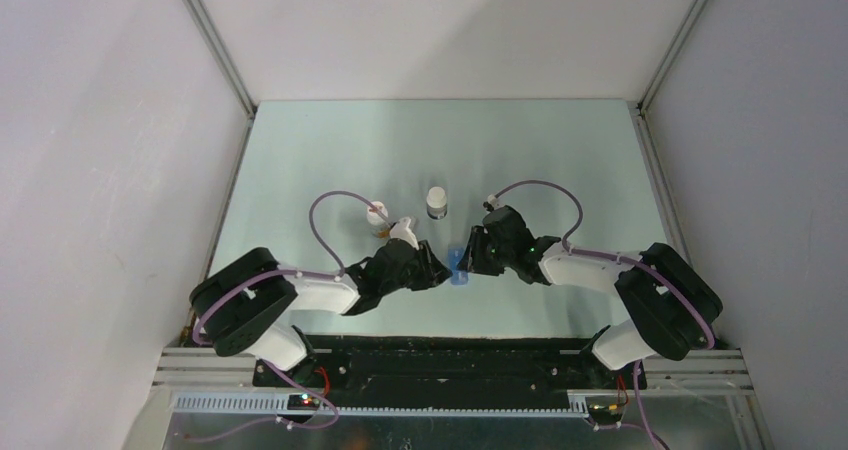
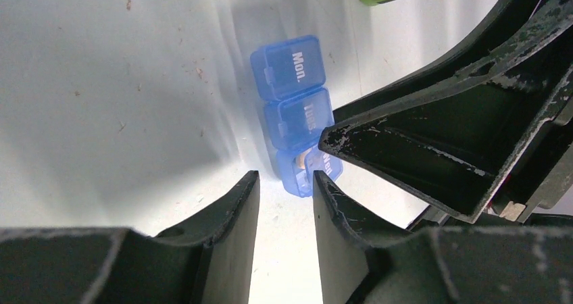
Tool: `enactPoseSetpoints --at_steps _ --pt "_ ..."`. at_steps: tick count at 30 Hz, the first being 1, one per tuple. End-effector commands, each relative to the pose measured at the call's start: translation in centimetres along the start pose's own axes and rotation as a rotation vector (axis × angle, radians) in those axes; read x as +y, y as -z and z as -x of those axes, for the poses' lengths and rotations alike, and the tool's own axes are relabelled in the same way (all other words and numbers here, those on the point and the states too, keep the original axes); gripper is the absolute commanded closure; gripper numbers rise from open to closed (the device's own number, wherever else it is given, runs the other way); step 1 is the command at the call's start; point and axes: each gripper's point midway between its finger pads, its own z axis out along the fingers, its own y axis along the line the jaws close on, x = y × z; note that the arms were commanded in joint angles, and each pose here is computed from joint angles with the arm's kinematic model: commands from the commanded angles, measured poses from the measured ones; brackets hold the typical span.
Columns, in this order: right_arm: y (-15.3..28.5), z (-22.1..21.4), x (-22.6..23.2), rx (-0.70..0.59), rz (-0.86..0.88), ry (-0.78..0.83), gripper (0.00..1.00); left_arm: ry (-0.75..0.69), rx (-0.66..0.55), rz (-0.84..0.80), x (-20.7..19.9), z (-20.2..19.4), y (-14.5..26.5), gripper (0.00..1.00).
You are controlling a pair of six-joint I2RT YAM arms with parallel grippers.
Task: Sort the pills into containers
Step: Close the pill container at the center of the board.
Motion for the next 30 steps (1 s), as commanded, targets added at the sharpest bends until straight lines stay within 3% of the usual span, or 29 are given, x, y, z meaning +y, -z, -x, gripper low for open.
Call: enactPoseSetpoints --at_steps 1,25,30 --pt "0.4 0.6 0.5 -0.034 0.002 -0.008 0.61 -0.031 -0.036 -0.062 -1.5 0.6 0.2 0.61" --pt "-1.1 -1.2 -0.2 0.015 -0.042 -0.070 0.67 -0.042 0.028 0.093 2.8 -2.1 -1.3 0.73" --pt "-1.1 -2.4 -1.4 0.047 -0.105 -0.089 0.69 -0.045 0.048 0.143 4.6 -3.4 -1.2 0.80"
